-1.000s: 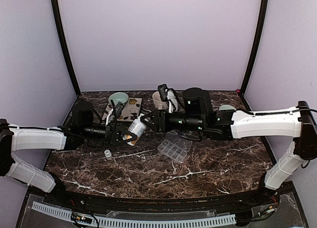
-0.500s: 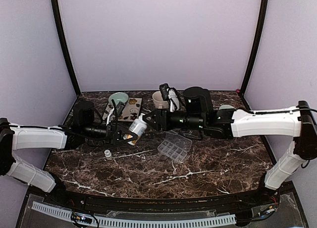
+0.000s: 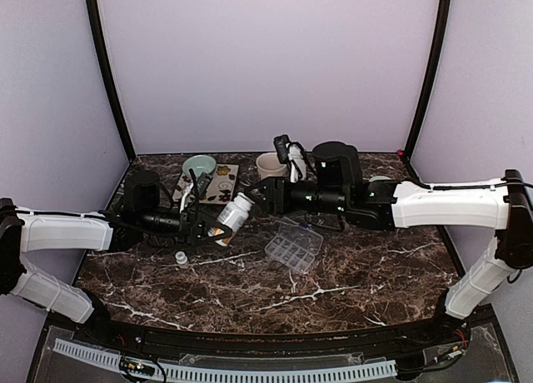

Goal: Sort the pills into containers
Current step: Open the lid of the pill bottle.

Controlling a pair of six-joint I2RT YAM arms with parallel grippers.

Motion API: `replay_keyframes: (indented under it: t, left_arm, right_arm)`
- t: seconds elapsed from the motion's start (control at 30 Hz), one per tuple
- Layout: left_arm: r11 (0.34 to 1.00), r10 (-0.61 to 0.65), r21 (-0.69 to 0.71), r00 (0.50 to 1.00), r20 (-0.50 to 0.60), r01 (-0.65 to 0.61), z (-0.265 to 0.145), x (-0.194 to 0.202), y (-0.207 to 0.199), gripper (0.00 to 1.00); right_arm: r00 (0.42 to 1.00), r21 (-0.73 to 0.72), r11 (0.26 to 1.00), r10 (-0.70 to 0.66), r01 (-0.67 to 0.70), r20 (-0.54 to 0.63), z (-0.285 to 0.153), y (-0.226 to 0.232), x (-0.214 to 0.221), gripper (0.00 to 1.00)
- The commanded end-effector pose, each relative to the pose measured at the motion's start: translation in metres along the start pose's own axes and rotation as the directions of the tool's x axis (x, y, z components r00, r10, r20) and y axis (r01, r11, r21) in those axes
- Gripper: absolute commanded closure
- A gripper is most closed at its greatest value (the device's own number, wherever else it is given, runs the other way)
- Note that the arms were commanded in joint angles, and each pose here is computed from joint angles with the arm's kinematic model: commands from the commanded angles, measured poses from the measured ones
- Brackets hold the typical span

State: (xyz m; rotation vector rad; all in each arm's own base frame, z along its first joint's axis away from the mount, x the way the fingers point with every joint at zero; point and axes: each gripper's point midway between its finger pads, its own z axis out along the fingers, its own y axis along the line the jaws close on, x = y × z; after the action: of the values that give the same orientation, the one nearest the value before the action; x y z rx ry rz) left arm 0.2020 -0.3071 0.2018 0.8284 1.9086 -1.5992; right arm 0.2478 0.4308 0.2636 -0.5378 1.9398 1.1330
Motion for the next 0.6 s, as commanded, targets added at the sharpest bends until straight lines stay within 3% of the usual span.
replay_keyframes:
  t: [0.0,0.57]
  left_arm:
    - [0.998,0.06,0.029,0.998,0.011,-0.06,0.0011,-0.0122,-0.0131,0.83]
    - [0.998,0.066,0.014,0.998,0.017,-0.067,0.0008,-0.0135,-0.012,0.84]
  right_arm:
    - [0.998,-0.009,1.0,-0.01,0.01,0.062,-0.0071,0.0049,-0.0221,0.43]
    - [0.997,0.022,0.999,-0.036,0.034,0.072,-0.0131,0.0035,-0.0289,0.44]
